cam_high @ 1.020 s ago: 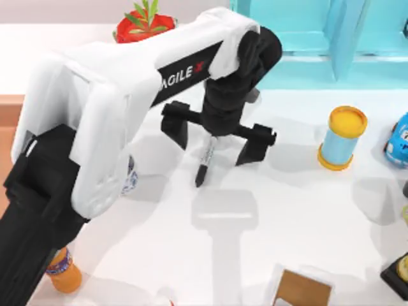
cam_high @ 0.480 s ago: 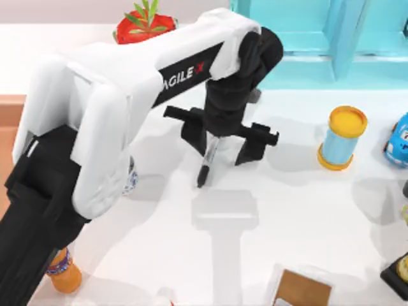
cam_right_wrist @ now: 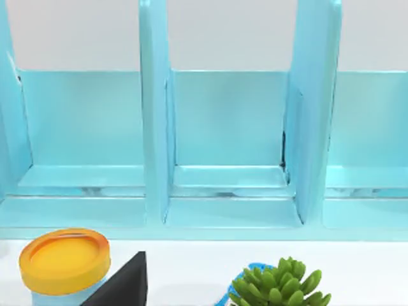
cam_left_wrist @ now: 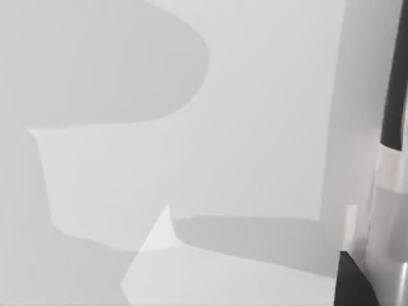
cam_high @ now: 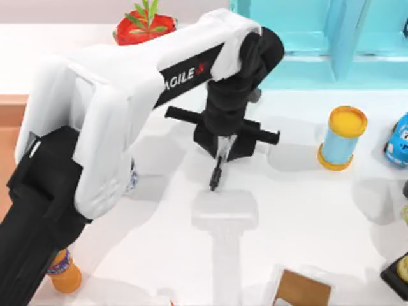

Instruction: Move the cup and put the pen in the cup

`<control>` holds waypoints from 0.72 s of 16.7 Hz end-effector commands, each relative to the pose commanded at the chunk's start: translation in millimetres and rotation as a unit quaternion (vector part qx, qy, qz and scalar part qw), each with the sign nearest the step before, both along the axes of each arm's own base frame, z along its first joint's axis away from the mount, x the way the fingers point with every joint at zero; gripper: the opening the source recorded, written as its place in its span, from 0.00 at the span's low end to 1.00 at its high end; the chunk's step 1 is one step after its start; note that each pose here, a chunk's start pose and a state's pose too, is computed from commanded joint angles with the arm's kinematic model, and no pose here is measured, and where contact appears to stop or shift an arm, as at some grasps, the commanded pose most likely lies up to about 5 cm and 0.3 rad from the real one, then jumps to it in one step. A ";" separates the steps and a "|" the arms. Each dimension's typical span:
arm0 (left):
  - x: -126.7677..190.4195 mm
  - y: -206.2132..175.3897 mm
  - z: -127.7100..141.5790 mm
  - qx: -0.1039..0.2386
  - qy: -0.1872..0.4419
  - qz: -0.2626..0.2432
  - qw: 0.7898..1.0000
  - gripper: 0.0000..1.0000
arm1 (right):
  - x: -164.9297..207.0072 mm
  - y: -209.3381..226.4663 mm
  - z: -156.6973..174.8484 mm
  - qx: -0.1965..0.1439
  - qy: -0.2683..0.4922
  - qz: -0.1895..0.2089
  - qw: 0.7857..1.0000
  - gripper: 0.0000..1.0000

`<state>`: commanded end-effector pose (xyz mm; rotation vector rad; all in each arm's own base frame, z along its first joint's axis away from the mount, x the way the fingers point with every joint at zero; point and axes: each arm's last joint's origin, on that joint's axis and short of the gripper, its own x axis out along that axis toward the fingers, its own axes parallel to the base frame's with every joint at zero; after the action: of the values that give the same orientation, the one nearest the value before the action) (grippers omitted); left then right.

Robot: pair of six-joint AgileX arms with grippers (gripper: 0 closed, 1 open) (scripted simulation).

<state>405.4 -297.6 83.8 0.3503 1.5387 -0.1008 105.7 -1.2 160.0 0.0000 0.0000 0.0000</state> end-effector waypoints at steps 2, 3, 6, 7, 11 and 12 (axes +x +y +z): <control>0.0 0.0 0.0 0.000 0.000 0.000 1.000 0.00 | 0.0 0.0 0.0 0.000 0.000 0.000 1.000 1.00; -4.5 -8.4 30.9 -0.038 -0.014 0.004 0.999 0.00 | 0.0 0.0 0.0 0.000 0.000 0.000 1.000 1.00; -15.6 -12.1 39.7 -0.036 -0.011 0.004 0.999 0.00 | 0.0 0.0 0.0 0.000 0.000 0.000 1.000 1.00; -23.2 -13.3 47.1 -0.035 -0.010 0.004 0.999 0.00 | 0.0 0.0 0.0 0.000 0.000 0.000 1.000 1.00; -58.9 -10.3 97.5 -0.043 -0.019 0.004 0.999 0.00 | 0.0 0.0 0.0 0.000 0.000 0.000 1.000 1.00; -68.7 -8.3 109.2 -0.045 -0.022 0.004 0.999 0.00 | 0.0 0.0 0.0 0.000 0.000 0.000 1.000 1.00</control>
<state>336.7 -305.8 193.0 0.2724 1.4874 -0.1555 105.7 -1.2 160.0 0.0000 0.0000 0.0000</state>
